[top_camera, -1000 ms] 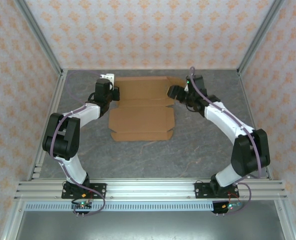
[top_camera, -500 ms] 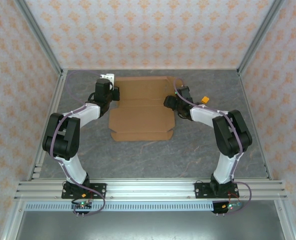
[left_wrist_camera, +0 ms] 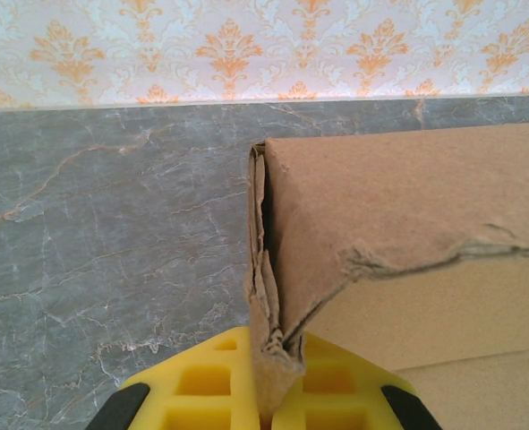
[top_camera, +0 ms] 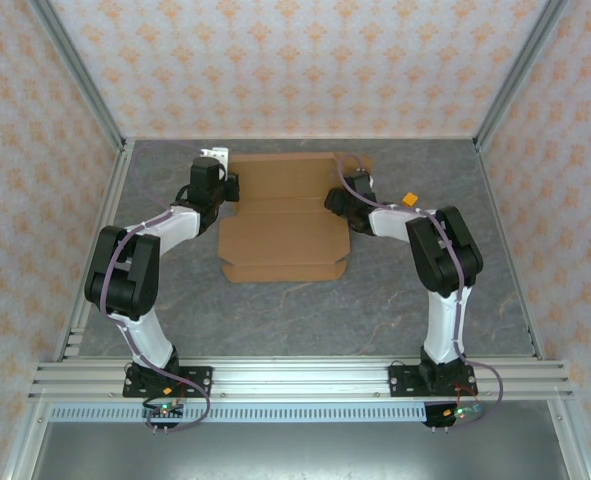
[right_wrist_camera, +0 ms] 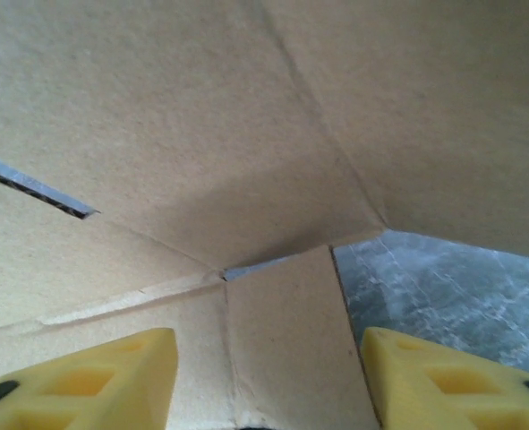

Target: Fold the paper box

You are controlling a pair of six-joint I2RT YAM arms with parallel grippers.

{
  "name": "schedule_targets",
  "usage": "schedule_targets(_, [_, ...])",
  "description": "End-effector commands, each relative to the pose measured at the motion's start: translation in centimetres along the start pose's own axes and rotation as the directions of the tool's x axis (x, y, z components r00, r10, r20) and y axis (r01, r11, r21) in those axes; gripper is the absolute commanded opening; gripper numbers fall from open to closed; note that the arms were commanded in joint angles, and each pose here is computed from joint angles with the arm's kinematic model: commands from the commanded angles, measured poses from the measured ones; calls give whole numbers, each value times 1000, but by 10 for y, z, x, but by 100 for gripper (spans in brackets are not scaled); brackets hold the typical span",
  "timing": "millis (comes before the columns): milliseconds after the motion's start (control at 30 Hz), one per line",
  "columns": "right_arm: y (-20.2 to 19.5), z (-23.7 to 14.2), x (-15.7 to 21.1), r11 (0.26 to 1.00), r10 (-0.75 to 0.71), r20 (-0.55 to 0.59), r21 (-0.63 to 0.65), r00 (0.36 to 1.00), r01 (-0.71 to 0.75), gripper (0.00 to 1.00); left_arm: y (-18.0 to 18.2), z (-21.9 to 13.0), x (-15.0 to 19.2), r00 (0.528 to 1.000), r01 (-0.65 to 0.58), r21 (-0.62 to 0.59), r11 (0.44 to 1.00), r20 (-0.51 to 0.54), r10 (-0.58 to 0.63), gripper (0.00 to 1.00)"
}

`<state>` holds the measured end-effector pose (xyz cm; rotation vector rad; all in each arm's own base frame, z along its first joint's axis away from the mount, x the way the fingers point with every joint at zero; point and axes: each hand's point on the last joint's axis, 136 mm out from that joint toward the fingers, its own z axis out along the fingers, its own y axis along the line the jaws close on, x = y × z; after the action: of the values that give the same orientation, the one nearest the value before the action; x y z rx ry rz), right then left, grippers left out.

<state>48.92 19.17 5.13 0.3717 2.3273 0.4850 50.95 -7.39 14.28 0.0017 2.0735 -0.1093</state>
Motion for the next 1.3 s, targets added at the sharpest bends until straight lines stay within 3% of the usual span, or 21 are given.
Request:
schedule_targets(0, [14,1,-21,999,-20,54,-47,998,22,52,-7,-11,-24,998,20,29,999,64,-22,0])
schedule_targets(400, [41,-6,-9,983,-54,21,-176,998,57,33,-7,-10,-23,998,23,32,999,61,-25,0])
schedule_targets(733, [53,4,6,977,-56,-22,-208,998,50,30,-9,-8,-20,998,26,39,999,53,-28,0])
schedule_targets(1000, [51,-1,4,980,-67,-26,-188,997,61,32,-8,-9,-19,998,26,31,999,52,-27,0])
schedule_targets(1267, [38,-48,-24,984,-129,75,-115,989,137,52,2,-10,-21,998,21,-14,1000,66,-20,0])
